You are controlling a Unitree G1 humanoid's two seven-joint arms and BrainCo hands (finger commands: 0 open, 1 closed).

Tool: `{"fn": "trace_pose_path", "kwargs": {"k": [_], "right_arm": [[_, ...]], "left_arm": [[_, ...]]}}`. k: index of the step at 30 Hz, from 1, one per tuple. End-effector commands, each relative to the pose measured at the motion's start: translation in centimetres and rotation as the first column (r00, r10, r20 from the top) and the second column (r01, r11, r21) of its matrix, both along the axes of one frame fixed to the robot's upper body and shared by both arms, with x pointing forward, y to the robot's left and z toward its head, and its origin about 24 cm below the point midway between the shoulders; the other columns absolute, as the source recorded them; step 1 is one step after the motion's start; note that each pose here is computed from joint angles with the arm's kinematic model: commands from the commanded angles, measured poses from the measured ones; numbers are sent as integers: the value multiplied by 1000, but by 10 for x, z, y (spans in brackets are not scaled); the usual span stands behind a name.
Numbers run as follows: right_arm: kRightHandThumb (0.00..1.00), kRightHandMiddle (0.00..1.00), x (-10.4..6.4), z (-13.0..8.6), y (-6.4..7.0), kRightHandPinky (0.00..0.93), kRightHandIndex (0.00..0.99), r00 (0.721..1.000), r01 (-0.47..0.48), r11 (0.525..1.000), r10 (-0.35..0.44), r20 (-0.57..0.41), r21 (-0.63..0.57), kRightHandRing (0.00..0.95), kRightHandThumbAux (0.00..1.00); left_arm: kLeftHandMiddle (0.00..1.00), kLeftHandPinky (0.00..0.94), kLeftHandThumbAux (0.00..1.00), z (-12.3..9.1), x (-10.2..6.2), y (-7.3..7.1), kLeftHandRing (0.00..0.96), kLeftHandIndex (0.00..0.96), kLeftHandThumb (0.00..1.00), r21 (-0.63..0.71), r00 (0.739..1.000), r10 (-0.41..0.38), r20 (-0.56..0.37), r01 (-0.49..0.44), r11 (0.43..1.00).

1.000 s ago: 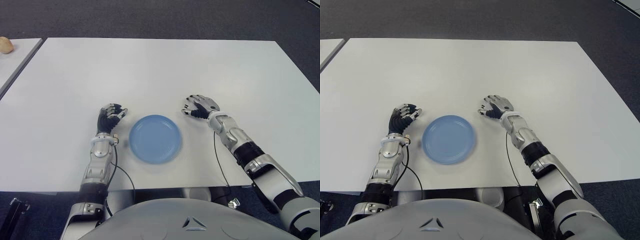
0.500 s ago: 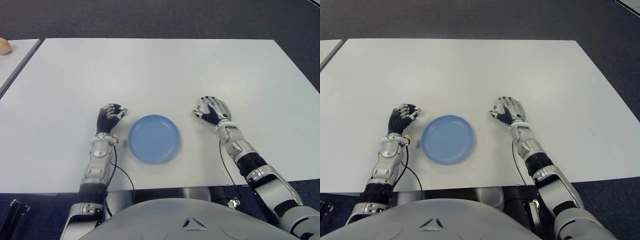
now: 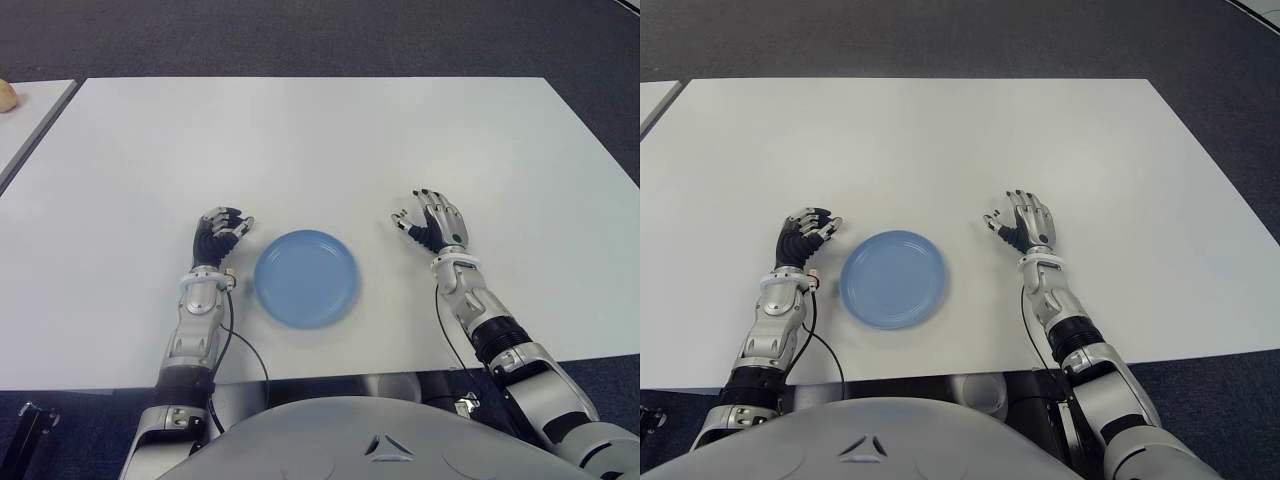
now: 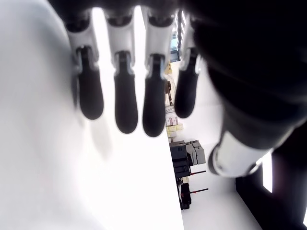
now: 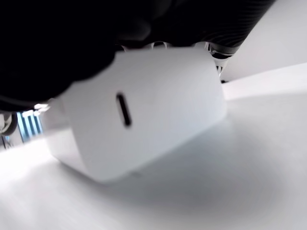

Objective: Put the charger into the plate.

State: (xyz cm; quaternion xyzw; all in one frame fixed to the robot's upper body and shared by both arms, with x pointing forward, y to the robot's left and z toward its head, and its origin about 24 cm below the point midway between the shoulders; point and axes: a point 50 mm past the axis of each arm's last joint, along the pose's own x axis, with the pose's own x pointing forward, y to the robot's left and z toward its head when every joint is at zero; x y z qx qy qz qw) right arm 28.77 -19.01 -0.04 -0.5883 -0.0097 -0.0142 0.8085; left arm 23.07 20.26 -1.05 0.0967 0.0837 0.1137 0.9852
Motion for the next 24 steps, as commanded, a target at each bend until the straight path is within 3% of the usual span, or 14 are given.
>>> {"fn": "trace_pose_path", "kwargs": {"k": [1, 12, 24], "right_arm": [[617, 0, -2, 11, 4, 0, 0, 998, -17, 999, 14, 61, 43, 0, 132], [545, 0, -6, 28, 3, 0, 0, 989, -22, 998, 14, 145, 56, 0, 113], [545, 0, -15, 48, -3, 0, 0, 985, 21, 999, -25, 169, 26, 0, 111]], "left_arm": [[499, 480, 723, -2, -1, 3, 492, 425, 702, 3, 1000, -8, -16, 8, 1000], [507, 484, 722, -2, -1, 3, 501, 426, 702, -6, 1000, -2, -22, 2, 1000], [499, 485, 723, -3, -1, 3, 497, 426, 703, -3, 1000, 0, -21, 0, 1000]]}}
